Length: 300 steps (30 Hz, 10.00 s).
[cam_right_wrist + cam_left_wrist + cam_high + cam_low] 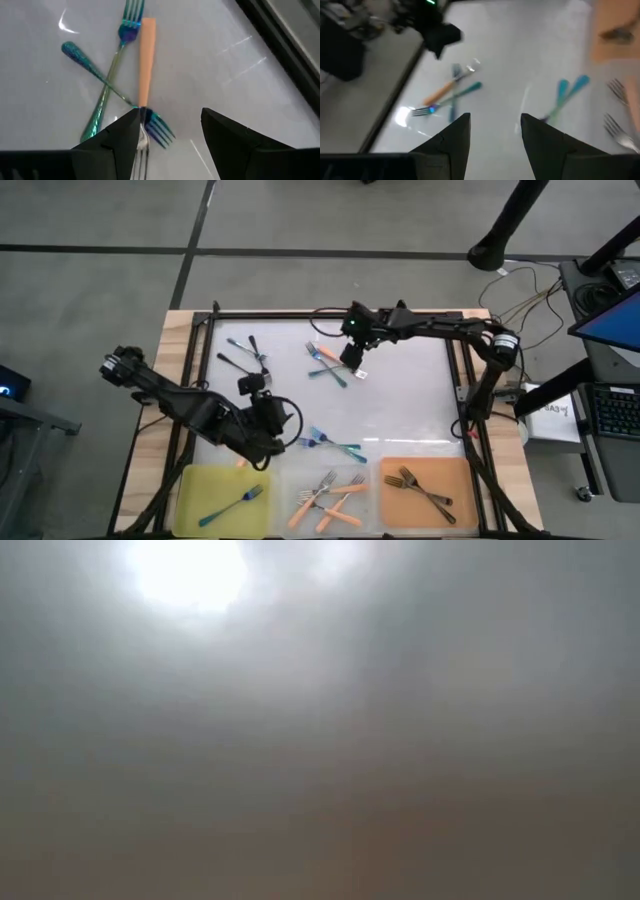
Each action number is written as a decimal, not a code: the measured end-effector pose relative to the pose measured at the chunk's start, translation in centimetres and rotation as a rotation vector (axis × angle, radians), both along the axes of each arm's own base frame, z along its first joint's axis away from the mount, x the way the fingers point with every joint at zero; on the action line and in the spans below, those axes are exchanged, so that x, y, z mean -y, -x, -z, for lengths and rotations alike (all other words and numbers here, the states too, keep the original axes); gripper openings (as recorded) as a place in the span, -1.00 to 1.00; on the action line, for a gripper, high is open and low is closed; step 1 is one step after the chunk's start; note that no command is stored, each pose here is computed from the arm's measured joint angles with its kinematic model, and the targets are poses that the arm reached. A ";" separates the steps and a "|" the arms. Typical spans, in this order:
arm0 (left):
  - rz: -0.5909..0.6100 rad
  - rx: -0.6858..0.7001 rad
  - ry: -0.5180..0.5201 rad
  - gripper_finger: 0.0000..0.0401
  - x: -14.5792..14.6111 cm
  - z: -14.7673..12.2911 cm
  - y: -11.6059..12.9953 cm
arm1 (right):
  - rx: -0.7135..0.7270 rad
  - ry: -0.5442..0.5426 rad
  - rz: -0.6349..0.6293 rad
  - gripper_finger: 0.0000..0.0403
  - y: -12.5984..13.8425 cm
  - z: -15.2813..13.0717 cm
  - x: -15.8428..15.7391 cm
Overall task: Sort silverware by color (type)
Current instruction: Put the orange fork into the transparent bin, then put the blue fork into the yellow bin
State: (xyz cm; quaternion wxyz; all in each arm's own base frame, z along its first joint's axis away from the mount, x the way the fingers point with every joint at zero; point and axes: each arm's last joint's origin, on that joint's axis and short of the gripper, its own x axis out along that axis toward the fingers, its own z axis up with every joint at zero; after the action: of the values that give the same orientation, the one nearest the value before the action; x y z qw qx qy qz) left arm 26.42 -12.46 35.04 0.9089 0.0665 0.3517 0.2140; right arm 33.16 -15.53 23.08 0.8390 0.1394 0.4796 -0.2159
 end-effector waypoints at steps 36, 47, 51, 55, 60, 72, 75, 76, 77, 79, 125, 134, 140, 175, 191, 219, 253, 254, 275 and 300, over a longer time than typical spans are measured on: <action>-0.294 0.110 -0.064 -0.23 -1.1 5.1 1.2 | -0.214 -0.111 -0.144 -0.10 -8.9 7.6 4.5; -0.342 0.175 -0.061 -0.23 -1.1 5.0 1.2 | -0.241 -0.129 -0.139 -0.81 -8.6 6.3 4.7; -0.379 0.226 -0.083 -0.23 -1.3 5.2 1.3 | -0.241 -0.125 -0.146 -0.81 -8.8 3.9 4.9; -0.438 0.288 -0.100 -0.23 -1.5 6.6 1.6 | -0.202 -0.093 -0.163 -0.81 -9.2 0.6 4.9; -0.537 0.412 -0.088 -0.23 -2.1 9.6 2.5 | -0.083 -0.017 -0.191 -0.81 -9.4 -4.8 4.0; -0.632 0.717 -0.136 -0.23 -4.0 14.7 4.8 | 0.025 0.238 -0.322 -0.81 -9.0 -12.2 -3.0; -0.648 0.709 -0.163 -0.23 -4.6 15.4 4.7 | 0.006 0.301 -0.330 -0.81 -9.1 -12.6 -4.5; -0.658 0.673 -0.172 -0.23 -4.9 15.6 4.6 | 0.004 0.317 -0.329 -0.81 -9.1 -12.8 -4.9; -0.672 0.622 -0.165 -0.23 -5.3 15.8 4.4 | 0.005 0.327 -0.329 -0.81 -9.0 -13.1 -5.3; -0.685 0.469 -0.148 -0.23 -5.9 16.2 4.2 | 0.007 0.329 -0.331 -0.81 -8.8 -13.4 -5.6; -0.134 1.241 0.120 -0.23 -18.2 15.0 3.6 | 0.017 0.502 -0.299 -0.79 -8.7 -13.3 -9.9; -0.059 1.241 0.165 -0.08 -18.0 15.0 3.4 | 0.091 0.549 -0.304 -0.79 -9.3 -13.9 -9.8; -0.057 1.271 0.155 0.09 -18.1 14.1 2.8 | 0.089 0.547 -0.307 -0.79 -9.4 -13.7 -9.9; -0.060 1.154 -0.007 -0.83 -18.7 12.0 0.6 | -0.021 0.592 -0.335 -0.93 -8.5 -13.5 -9.9; 0.332 1.239 0.472 -0.83 -13.7 11.9 0.7 | -0.008 0.509 -0.054 -0.51 0.3 -19.7 -10.4; -0.016 1.073 0.413 -0.83 11.3 11.8 -0.3 | -0.196 0.295 0.139 -0.57 1.6 -14.7 -10.7; -0.078 1.023 0.527 -0.61 17.2 19.6 -2.4 | -0.296 0.263 0.170 -0.59 1.5 -11.1 -11.1; -0.062 1.022 0.532 -0.57 17.1 19.6 -2.5 | -0.296 0.263 0.170 -0.59 1.5 -11.1 -11.1; -0.223 0.808 0.031 -0.05 15.7 9.5 1.8 | -0.327 0.224 0.058 -0.60 1.3 -10.5 -11.2; -0.278 0.851 0.086 -0.06 6.1 11.8 8.0 | -0.426 0.727 -1.164 -0.55 -1.7 0.2 -9.7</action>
State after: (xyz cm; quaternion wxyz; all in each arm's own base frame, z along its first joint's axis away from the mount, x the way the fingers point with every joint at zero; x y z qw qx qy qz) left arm 18.44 -18.52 23.20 0.9371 -0.1130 -0.0394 0.3278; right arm 34.85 -5.84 22.92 0.6996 -0.4723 0.5272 0.0980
